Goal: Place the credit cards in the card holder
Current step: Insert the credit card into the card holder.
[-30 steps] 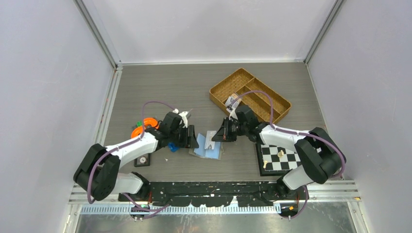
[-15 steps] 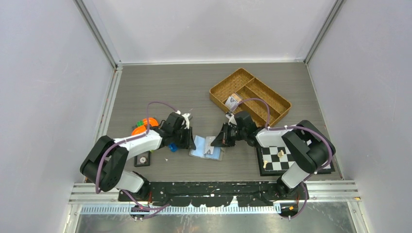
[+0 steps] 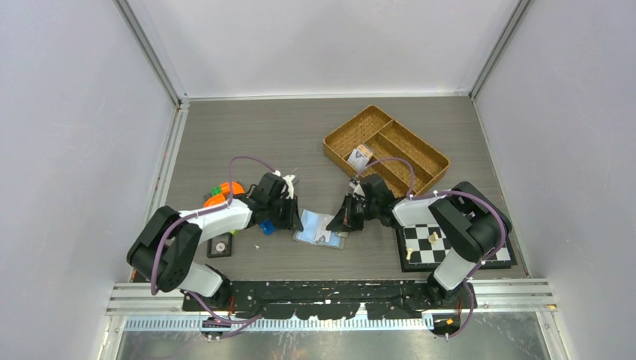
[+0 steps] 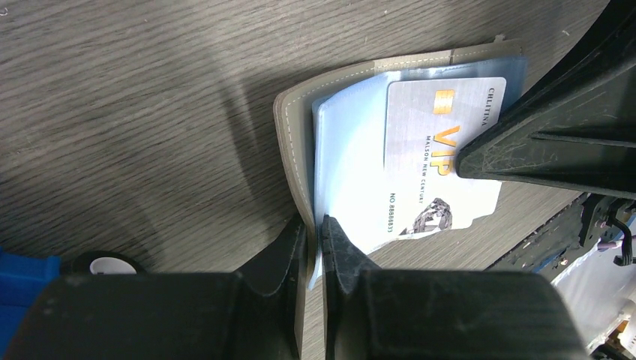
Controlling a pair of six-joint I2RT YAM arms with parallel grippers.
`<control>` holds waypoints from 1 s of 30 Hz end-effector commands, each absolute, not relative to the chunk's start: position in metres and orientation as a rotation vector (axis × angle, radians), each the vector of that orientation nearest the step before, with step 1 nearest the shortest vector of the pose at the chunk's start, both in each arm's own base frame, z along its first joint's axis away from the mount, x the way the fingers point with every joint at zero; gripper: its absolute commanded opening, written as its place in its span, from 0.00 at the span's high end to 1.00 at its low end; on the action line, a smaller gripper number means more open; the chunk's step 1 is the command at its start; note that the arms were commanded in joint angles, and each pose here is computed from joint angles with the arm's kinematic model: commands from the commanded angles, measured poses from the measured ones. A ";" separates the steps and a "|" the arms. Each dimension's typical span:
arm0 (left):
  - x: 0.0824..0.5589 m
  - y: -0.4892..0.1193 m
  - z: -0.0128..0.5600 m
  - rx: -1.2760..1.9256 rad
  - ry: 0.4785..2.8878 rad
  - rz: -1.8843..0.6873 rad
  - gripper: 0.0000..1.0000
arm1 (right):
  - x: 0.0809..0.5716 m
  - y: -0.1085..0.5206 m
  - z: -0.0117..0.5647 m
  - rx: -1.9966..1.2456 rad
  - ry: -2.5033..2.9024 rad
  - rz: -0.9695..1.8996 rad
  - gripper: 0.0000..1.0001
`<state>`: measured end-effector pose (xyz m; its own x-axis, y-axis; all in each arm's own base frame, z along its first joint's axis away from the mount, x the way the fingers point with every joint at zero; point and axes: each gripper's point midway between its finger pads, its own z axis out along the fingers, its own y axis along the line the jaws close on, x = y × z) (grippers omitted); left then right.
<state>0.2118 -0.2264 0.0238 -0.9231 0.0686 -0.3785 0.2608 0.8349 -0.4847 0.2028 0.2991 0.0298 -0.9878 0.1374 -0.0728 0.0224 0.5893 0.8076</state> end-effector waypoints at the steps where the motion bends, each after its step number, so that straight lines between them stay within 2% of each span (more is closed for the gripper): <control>1: 0.220 -0.228 0.025 0.273 2.644 -0.759 0.90 | 0.199 0.291 0.018 0.185 2.762 1.253 0.99; 23: 0.216 -0.233 0.026 0.303 2.645 -0.806 0.91 | 0.211 0.300 -0.003 0.276 2.760 1.255 1.00; 30: 0.216 -0.234 0.027 0.303 2.643 -0.813 0.88 | 0.211 0.303 -0.007 0.320 2.760 1.259 0.99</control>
<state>0.2114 -0.2274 0.0234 -0.9211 0.0839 -0.3801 0.2780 0.8254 -0.4914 0.2082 0.3121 0.0210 -0.9872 0.1593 0.0024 0.0941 0.5708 0.8157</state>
